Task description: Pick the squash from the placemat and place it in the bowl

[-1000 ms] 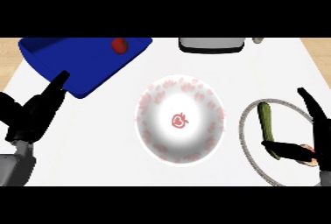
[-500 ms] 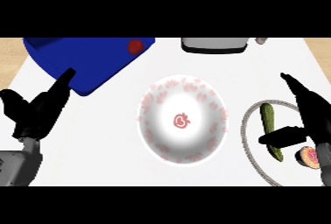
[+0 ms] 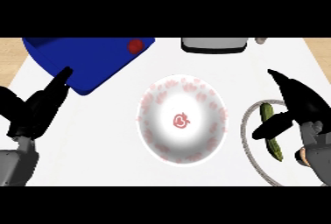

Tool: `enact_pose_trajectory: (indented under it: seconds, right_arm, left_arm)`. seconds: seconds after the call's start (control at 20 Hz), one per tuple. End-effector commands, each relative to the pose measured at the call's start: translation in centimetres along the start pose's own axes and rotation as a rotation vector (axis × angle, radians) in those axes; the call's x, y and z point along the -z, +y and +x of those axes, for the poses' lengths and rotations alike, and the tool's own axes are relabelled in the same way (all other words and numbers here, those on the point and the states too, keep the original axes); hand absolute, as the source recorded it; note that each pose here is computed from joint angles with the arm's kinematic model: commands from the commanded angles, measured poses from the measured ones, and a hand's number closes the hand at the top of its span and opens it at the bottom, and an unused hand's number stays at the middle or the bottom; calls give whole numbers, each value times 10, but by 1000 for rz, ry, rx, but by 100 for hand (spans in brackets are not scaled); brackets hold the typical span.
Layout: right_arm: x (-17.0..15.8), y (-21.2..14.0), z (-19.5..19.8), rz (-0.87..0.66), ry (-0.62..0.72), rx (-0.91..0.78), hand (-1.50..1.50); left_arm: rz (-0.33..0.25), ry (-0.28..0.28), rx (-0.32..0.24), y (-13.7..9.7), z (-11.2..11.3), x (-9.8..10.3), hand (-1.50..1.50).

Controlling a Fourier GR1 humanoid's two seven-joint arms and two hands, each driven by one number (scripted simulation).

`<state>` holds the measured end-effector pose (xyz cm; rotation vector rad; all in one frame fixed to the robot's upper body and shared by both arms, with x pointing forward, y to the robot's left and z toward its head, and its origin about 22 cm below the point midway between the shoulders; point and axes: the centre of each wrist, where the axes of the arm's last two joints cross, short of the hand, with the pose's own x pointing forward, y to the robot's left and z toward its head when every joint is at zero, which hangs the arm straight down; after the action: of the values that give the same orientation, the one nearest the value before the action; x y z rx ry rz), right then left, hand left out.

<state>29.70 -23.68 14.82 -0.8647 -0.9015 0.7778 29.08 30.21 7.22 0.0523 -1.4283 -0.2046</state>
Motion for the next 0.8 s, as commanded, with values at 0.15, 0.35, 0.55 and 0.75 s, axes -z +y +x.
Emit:
enact_pose_trajectory:
  seconds: [0.15, 0.35, 0.55, 0.75]
  right_arm:
    - [3, 7, 4, 56, 88, -66, -150]
    - [18, 0, -13, 83, 147, -101, -150]
    - [18, 3, -25, 97, 164, -122, -150]
    - [18, 14, -17, 92, 175, -113, -150]
  left_arm:
    - [-18, 8, -20, 1, -18, -1, 0]
    - [-37, -12, -3, 4, 0, -7, 0]
    - [-11, 1, -3, -1, -11, 11, 0]
    - [-10, 14, -15, -24, -13, -3, 0]
